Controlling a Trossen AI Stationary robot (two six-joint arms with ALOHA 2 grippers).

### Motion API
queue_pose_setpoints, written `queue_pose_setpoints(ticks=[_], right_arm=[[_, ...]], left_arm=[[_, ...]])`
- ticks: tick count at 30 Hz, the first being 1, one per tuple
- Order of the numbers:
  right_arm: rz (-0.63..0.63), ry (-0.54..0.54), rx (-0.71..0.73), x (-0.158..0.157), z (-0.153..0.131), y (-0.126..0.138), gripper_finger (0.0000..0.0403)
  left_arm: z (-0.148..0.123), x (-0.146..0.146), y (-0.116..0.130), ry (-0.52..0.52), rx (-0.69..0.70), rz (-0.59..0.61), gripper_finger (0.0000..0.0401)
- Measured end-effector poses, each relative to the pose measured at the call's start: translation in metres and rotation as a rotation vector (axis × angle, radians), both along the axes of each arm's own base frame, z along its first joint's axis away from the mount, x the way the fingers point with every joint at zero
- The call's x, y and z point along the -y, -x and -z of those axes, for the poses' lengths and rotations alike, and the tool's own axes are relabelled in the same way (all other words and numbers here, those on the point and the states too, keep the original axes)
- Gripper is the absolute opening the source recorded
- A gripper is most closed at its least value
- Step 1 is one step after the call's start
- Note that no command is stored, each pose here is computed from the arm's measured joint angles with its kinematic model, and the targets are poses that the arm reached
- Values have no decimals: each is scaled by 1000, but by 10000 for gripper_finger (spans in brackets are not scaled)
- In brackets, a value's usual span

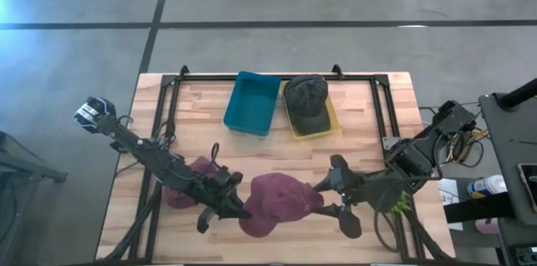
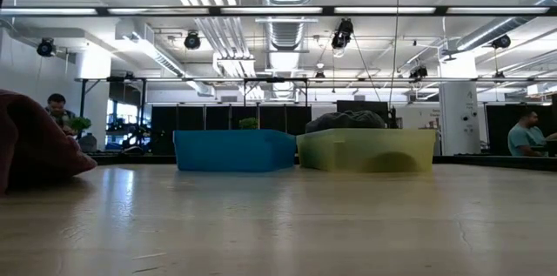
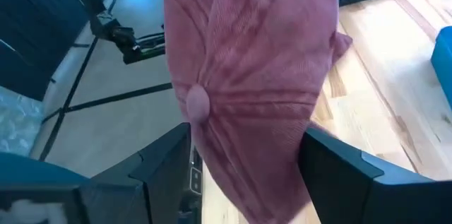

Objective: Pick & Place hat
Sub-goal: Put the right pink cap into the blue bin

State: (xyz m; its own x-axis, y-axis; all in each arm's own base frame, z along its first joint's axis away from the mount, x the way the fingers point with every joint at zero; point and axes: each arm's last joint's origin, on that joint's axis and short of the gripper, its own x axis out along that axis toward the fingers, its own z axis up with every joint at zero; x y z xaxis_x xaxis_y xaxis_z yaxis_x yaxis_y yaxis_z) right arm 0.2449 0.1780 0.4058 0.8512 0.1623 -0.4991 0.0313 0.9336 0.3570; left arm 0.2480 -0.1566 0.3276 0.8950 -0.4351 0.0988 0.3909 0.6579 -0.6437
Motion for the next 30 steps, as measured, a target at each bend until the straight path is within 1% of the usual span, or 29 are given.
queue_pose_setpoints(ticks=[6, 10, 13, 19, 24, 26, 27, 30], right_arm=[[-37, -48, 23, -2, -4, -1, 243], [-39, -44, 11, -3, 0, -6, 242], [-37, -38, 4, -4, 2, -8, 233], [-32, -12, 4, -2, 4, -12, 218], [-5, 24, 15, 4, 3, -12, 183], [19, 50, 12, 8, 2, -10, 171], [28, 63, 3, 10, 2, -8, 169], [84, 136, -32, 20, 1, 3, 172]], left_arm=[[4, -5, -10, 9, -24, 24, 5], [2, -7, -17, 12, -15, 41, 5], [1, -7, -20, 10, -14, 52, 5], [-11, -9, -26, 14, 23, 85, 5], [-14, -8, -27, 14, 33, 94, 7], [-13, -8, -27, 3, 6, 89, 6], [-11, -8, -28, -13, -30, 79, 5], [2, -9, -28, -98, -209, 44, 5]])
